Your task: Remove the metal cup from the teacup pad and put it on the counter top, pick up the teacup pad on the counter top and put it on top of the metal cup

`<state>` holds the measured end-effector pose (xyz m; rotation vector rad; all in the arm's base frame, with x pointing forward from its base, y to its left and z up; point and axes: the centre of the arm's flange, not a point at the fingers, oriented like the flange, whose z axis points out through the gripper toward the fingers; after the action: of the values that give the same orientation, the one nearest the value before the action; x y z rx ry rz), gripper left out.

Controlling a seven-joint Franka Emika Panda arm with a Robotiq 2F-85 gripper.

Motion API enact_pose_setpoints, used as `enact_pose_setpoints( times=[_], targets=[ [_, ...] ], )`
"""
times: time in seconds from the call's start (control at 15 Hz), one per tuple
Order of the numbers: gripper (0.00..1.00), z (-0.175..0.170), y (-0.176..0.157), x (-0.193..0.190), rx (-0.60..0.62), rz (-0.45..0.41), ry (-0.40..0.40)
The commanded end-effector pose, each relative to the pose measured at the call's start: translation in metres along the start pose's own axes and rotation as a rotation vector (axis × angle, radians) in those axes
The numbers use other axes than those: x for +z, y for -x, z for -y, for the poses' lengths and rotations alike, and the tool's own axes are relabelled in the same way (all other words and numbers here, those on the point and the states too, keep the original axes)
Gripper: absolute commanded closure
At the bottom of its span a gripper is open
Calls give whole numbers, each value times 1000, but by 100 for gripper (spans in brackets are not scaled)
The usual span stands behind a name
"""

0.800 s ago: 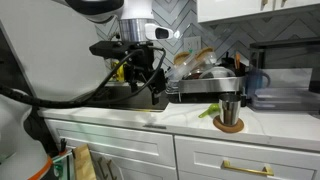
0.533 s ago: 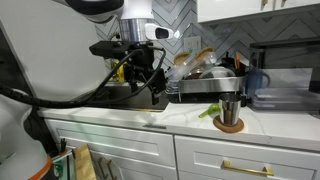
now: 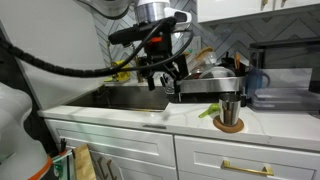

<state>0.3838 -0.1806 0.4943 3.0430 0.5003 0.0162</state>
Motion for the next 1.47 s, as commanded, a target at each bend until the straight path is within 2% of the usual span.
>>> enact_pose_setpoints(
  times=[0.0, 0.4, 0.47, 0.73, 1.27, 1.4],
  targets=[
    [0, -47, -53, -11, -103, 54, 82],
    [0, -78, -112, 36, -173, 42, 102],
    [0, -60, -93, 23, -157, 47, 104],
    [0, -70, -110, 42, -162, 64, 112],
    [0, -89, -126, 60, -132, -130, 83],
    [5, -92, -130, 67, -123, -155, 58]
  ],
)
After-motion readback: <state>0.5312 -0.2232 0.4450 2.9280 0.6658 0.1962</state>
